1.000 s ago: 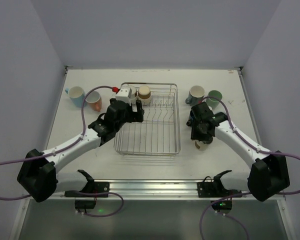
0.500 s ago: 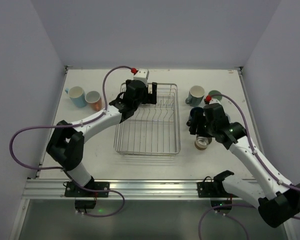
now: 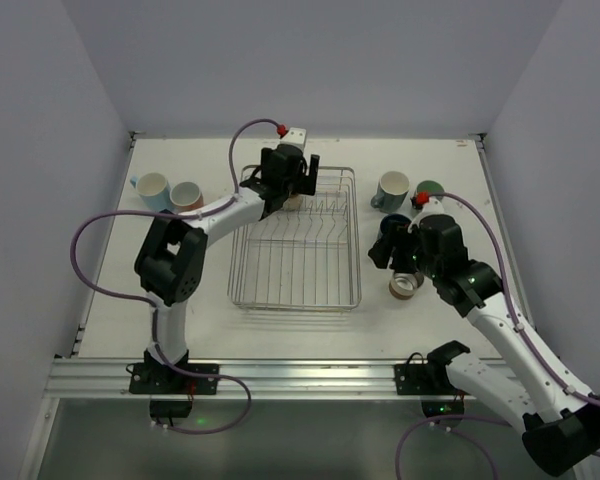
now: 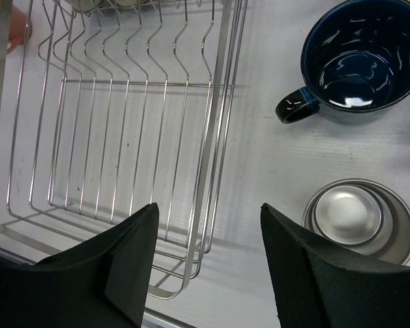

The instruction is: Unload the cups from the dish rack

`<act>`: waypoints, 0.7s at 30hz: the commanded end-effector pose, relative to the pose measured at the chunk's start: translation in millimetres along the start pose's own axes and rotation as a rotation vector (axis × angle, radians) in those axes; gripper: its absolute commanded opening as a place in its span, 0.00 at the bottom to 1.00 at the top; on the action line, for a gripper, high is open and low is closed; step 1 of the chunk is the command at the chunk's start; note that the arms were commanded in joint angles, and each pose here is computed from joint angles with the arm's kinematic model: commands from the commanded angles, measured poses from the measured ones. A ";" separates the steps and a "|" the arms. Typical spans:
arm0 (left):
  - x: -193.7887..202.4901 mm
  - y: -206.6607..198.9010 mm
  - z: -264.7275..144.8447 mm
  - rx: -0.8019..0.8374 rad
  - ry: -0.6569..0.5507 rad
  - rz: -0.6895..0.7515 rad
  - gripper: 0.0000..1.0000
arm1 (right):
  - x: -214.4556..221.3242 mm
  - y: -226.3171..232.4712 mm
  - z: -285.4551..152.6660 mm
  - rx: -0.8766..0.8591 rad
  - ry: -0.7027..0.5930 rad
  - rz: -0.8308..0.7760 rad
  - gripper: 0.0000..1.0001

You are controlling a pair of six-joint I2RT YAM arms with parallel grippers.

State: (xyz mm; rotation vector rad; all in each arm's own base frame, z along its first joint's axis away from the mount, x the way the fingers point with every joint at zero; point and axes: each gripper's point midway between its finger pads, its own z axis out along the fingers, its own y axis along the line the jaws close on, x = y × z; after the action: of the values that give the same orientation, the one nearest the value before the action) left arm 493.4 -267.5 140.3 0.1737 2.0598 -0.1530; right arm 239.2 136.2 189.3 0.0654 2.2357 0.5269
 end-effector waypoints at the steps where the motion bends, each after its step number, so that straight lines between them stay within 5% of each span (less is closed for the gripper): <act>1: -7.0 7.3 10.7 -0.035 -0.006 0.035 0.99 | -6.2 13.3 1.3 -0.071 -0.028 -0.017 0.64; 7: 7.3 5.4 25.5 -0.030 0.027 0.042 0.97 | -8.4 14.8 -2.2 -0.080 -0.046 -0.007 0.64; 11: 7.6 -0.7 28.8 -0.001 0.024 0.035 0.87 | -12.2 15.9 -4.4 -0.084 -0.064 0.002 0.64; 15: -3.9 -5.1 22.9 0.026 -0.012 0.019 0.56 | -13.6 20.3 -4.5 -0.105 -0.070 0.011 0.64; 21: -66.7 -22.1 -17.0 0.152 -0.187 -0.042 0.30 | -14.8 32.9 1.2 -0.179 -0.092 0.050 0.69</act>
State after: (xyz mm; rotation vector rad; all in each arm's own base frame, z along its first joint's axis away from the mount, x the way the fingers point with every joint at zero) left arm 501.3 -275.5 112.0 0.2343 2.0962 -0.1736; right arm 242.6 150.0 201.0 0.0536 2.1626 0.6344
